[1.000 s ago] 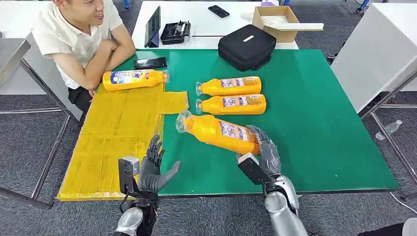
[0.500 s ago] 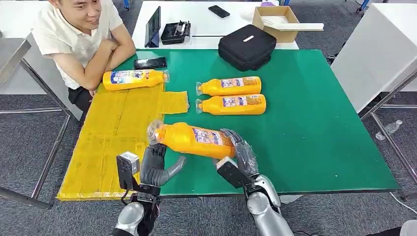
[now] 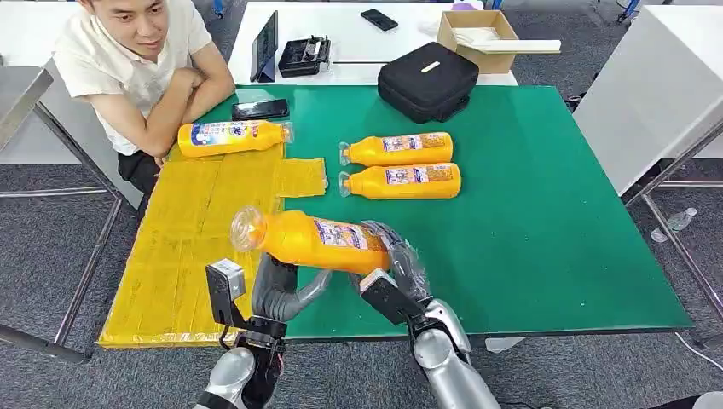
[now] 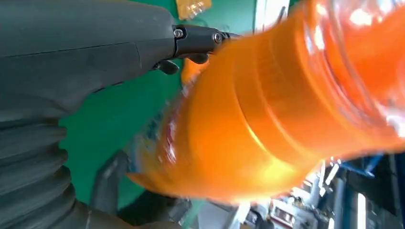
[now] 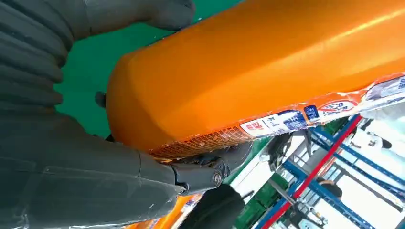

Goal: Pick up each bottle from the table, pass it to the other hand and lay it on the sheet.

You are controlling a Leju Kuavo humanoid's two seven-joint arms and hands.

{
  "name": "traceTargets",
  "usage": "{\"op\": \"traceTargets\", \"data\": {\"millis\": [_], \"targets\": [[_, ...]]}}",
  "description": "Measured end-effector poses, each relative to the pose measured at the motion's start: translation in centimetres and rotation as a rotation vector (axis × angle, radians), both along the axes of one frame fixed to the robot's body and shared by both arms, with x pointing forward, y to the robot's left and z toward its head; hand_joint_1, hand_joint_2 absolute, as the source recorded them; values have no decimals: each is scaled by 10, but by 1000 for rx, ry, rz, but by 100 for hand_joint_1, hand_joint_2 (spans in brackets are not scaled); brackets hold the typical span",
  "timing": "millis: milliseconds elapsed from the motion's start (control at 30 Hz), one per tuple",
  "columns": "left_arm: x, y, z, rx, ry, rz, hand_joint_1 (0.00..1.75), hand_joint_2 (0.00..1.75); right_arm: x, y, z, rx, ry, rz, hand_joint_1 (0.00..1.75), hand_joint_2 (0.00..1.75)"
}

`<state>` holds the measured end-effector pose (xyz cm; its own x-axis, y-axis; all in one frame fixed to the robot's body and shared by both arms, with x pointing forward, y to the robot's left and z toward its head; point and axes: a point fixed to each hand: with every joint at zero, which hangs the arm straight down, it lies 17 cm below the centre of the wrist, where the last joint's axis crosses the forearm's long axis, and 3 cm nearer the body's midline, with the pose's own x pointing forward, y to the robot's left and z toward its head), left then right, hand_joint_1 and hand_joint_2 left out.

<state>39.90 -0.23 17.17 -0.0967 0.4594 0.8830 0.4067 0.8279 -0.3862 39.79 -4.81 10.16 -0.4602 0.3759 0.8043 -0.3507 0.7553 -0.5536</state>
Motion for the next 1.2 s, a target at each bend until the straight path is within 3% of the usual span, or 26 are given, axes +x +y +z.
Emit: {"op": "traceTargets", "data": {"millis": [533, 1200], "targets": [[-2, -5, 5, -14, -13, -27, 0, 175, 0, 9, -9, 0, 31, 22, 175, 175], [8, 7, 15, -23, -45, 43, 0, 175, -16, 45, -17, -11, 50, 120, 175, 175]]}}
